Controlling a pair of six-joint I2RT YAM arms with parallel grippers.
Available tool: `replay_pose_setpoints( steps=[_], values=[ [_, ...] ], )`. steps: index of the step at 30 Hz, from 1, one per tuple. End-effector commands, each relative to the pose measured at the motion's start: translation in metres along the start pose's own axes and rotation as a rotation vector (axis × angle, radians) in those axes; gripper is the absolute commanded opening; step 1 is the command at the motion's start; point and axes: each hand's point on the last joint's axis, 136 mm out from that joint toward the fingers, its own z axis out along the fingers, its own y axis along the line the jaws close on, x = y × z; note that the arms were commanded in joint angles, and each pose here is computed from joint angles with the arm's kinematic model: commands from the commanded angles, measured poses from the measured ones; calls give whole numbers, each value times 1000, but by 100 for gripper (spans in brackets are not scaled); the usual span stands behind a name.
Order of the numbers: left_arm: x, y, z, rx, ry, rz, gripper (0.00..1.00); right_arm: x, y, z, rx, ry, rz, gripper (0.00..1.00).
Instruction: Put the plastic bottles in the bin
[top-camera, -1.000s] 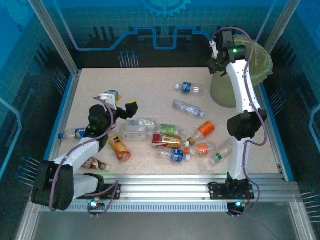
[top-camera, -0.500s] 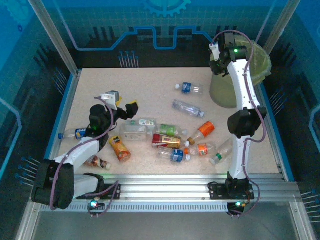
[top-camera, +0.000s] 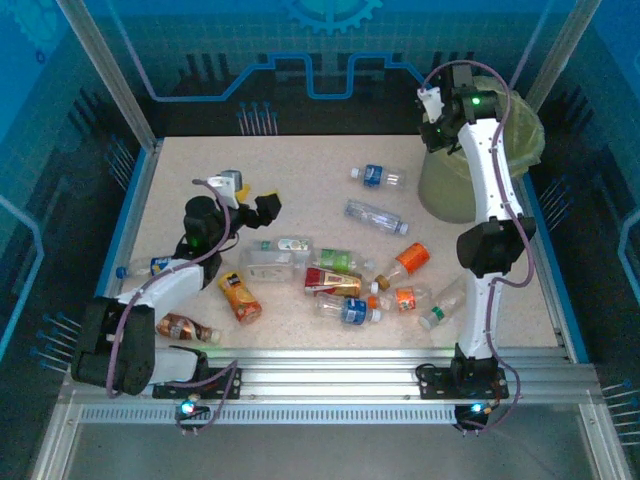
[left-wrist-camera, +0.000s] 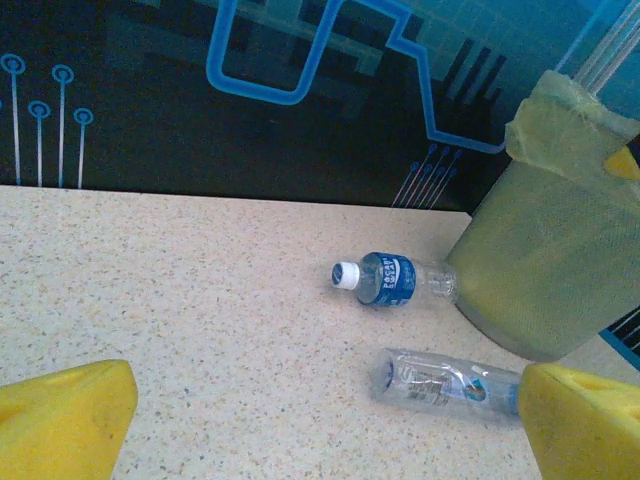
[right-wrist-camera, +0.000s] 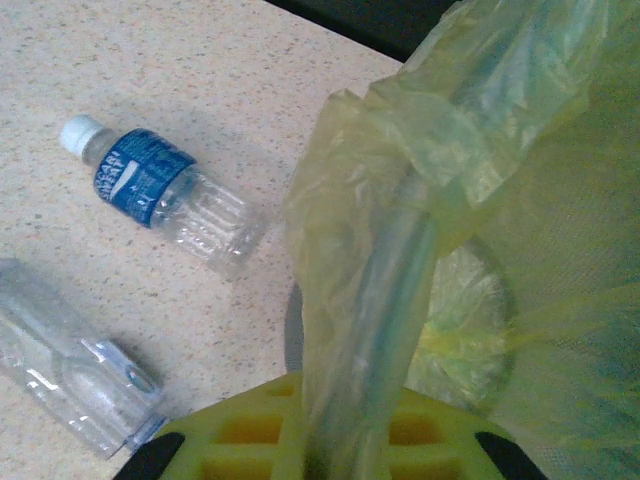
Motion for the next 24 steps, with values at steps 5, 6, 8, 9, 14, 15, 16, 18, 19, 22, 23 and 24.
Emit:
replay_pose_setpoints(
  steps=[5, 6, 8, 9, 14, 15, 16, 18, 19, 22, 23, 24],
  values=[
    [-17, -14, 2, 55, -39, -11, 99, 4, 39, -43, -68, -19, -36, 0],
    [-18, -14, 2, 54, -40, -9, 99, 5, 43, -45, -74, -19, -39, 0],
    [-19, -15, 1, 52, -41, -4, 99, 6, 51, -46, -75, -16, -54, 0],
    [-19, -14, 0, 49, -41, -3, 99, 7, 55, -47, -73, -13, -62, 0],
    [-20, -14, -2, 44, -44, 2, 99, 5, 70, -49, -79, -15, -73, 0],
    [-20, -15, -3, 43, -45, 5, 99, 4, 74, -50, -85, -21, -74, 0],
    [-21, -14, -4, 40, -47, 4, 99, 3, 78, -51, -90, -28, -77, 0],
    [-20, -14, -4, 36, -47, 7, 99, 0, 86, -54, -96, -43, -88, 0],
    [-21, -14, -5, 35, -50, 10, 99, -2, 90, -55, -100, -49, -92, 0],
    [-20, -13, -7, 29, -51, 11, 99, -4, 103, -57, -111, -56, -109, 0],
    [-21, -14, -7, 30, -54, 14, 99, -4, 105, -57, -113, -57, -114, 0],
    [-22, -14, -8, 29, -55, 15, 99, -4, 109, -58, -114, -57, -121, 0]
  ],
)
